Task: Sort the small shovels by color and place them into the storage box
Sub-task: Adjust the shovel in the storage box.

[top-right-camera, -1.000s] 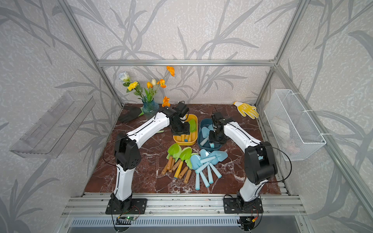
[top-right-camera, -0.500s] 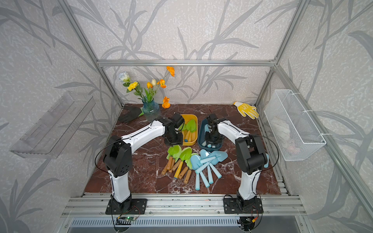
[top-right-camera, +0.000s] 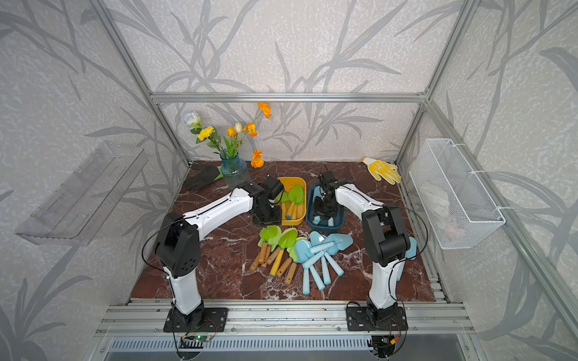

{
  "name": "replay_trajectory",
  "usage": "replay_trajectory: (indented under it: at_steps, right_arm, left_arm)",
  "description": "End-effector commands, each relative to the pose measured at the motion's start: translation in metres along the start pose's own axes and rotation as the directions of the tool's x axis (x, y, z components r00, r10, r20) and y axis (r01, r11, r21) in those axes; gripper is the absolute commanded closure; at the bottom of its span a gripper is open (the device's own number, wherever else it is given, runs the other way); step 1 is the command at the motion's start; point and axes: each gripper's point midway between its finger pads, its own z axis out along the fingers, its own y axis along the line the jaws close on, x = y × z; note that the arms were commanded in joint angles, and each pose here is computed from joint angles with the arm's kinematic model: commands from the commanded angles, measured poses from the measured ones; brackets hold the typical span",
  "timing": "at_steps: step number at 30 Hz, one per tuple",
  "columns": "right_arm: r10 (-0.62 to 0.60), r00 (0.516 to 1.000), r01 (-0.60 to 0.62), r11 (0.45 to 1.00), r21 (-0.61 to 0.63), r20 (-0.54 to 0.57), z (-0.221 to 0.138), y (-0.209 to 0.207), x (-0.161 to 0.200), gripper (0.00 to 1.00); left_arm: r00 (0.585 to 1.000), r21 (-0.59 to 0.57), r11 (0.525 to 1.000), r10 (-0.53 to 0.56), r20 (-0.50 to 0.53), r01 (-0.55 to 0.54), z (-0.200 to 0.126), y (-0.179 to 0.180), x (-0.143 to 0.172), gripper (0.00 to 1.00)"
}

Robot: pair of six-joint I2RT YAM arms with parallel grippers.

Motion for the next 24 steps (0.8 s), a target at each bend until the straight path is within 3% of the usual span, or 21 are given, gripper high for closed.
replay_trajectory:
  at_steps: [1,5,10,17,24]
  right_arm:
    - [0.042,0.999,-0.041,0.998,-0.049,0.015,0.003,0.011,-0.004,0.79]
    - [0.052,0.998,-0.051,0.997,-0.052,0.017,0.001,0.012,-0.001,0.65]
    - [0.012,0.995,-0.020,0.997,0.073,0.103,-0.025,-0.011,0.002,0.55]
    - [-0.074,0.970,0.026,0.979,0.202,0.233,-0.075,-0.037,0.004,0.53]
    - [-0.071,0.975,0.027,0.979,0.204,0.212,-0.074,-0.044,0.015,0.53]
  left_arm:
    - [0.999,0.005,1.000,0.002,0.034,-0.002,-0.014,0.001,0.000,0.40]
    - [0.999,0.005,1.000,0.010,0.031,-0.011,-0.017,0.003,0.002,0.39]
    - [0.999,-0.010,1.000,0.030,0.044,-0.029,-0.028,0.010,0.007,0.35]
    - [0.999,-0.044,0.999,0.032,0.027,-0.031,-0.030,0.033,0.034,0.33]
    - [0.995,-0.025,0.998,0.063,-0.080,-0.065,-0.007,0.035,0.078,0.31]
